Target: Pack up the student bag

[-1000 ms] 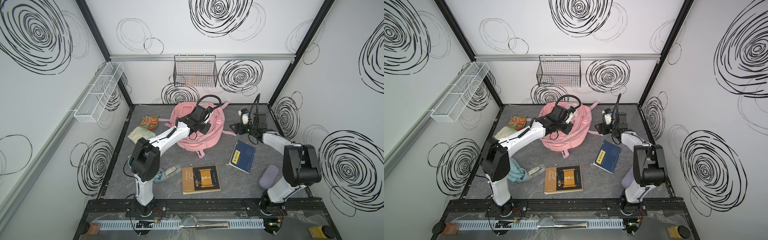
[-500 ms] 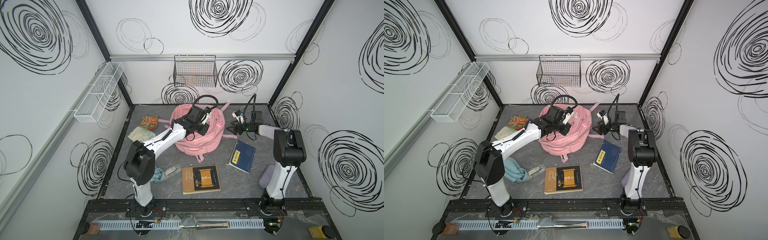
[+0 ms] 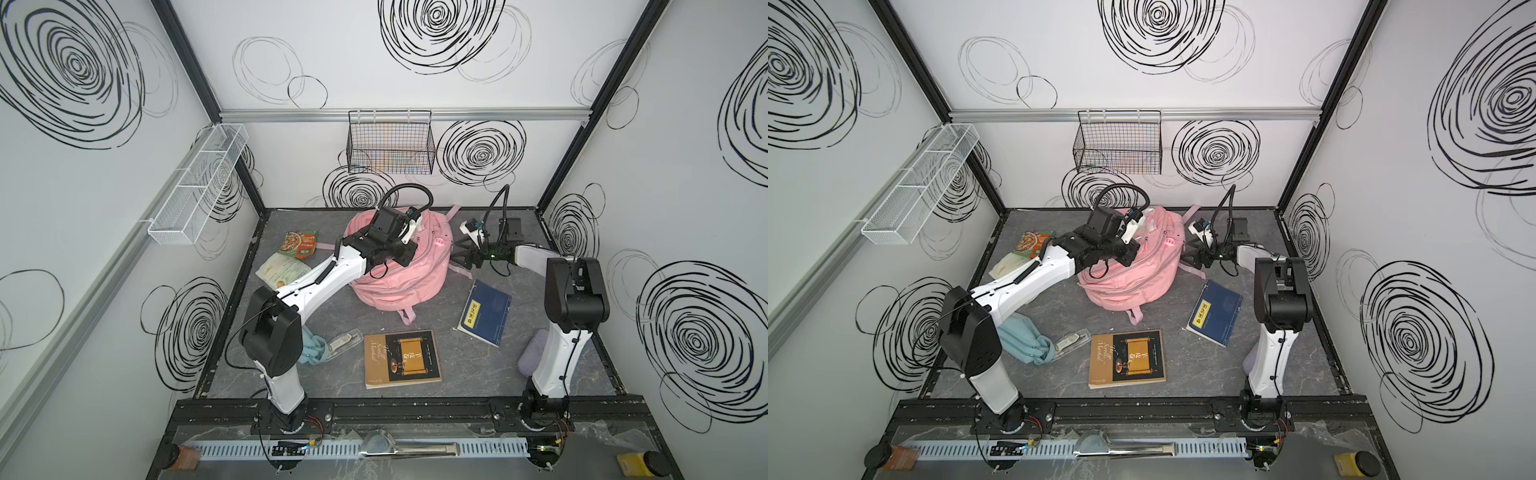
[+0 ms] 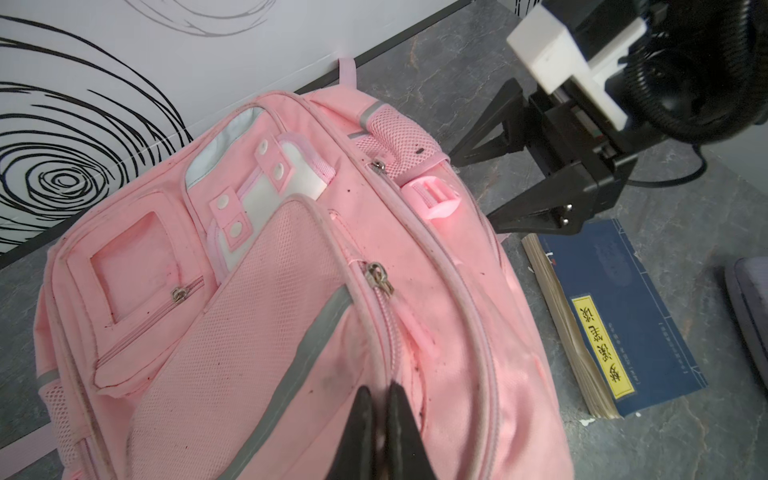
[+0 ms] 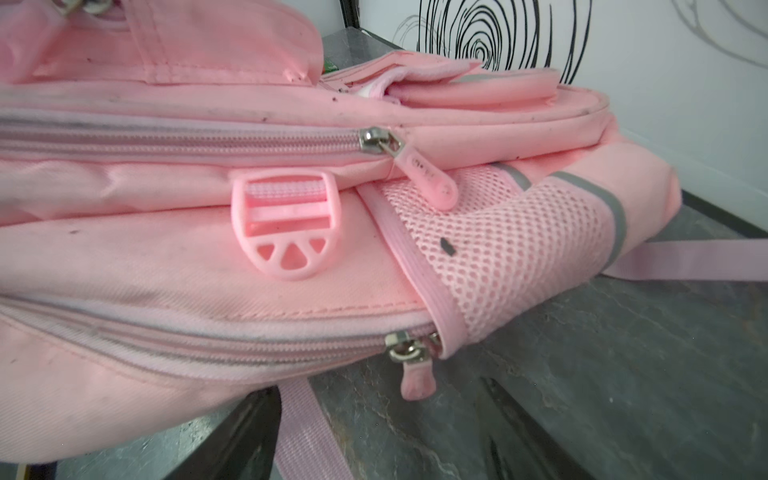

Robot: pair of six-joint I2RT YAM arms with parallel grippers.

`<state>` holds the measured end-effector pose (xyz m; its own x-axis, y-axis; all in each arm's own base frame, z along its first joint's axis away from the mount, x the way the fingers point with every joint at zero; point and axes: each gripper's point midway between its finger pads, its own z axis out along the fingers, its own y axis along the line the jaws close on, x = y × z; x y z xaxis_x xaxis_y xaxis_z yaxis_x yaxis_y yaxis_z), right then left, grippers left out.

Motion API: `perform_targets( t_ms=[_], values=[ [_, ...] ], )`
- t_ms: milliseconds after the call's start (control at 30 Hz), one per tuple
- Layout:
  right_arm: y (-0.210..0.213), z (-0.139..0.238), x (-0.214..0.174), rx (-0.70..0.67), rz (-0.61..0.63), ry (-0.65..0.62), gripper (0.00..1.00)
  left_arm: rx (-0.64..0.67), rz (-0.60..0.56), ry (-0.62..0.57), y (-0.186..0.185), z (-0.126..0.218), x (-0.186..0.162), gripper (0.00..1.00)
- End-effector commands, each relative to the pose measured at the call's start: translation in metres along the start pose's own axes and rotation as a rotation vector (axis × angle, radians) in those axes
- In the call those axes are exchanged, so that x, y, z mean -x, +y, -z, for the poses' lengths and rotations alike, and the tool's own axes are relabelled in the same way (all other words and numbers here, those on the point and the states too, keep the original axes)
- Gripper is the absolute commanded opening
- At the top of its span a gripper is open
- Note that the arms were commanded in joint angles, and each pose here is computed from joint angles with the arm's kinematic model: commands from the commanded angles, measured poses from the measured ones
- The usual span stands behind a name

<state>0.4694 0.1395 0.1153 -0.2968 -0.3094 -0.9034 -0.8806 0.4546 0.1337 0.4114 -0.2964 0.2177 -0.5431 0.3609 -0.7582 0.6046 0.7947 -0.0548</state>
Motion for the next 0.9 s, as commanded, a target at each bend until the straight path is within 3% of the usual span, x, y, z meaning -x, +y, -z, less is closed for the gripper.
perform_targets(
  t_ms=[0,733,867],
  values=[
    [-0.001,-0.003,0.007,0.064,0.041,-0.040,0.77,-0.043,-0.027,-0.257,-0.010,0.052,0.075,0.00],
    [-0.001,-0.024,-0.019,0.208,0.045,0.077,0.69,-0.081,-0.031,-0.268,-0.017,0.056,0.078,0.00],
    [-0.002,-0.026,-0.018,0.235,0.056,0.079,0.61,-0.081,-0.029,-0.264,-0.016,0.054,0.077,0.00]
  ],
)
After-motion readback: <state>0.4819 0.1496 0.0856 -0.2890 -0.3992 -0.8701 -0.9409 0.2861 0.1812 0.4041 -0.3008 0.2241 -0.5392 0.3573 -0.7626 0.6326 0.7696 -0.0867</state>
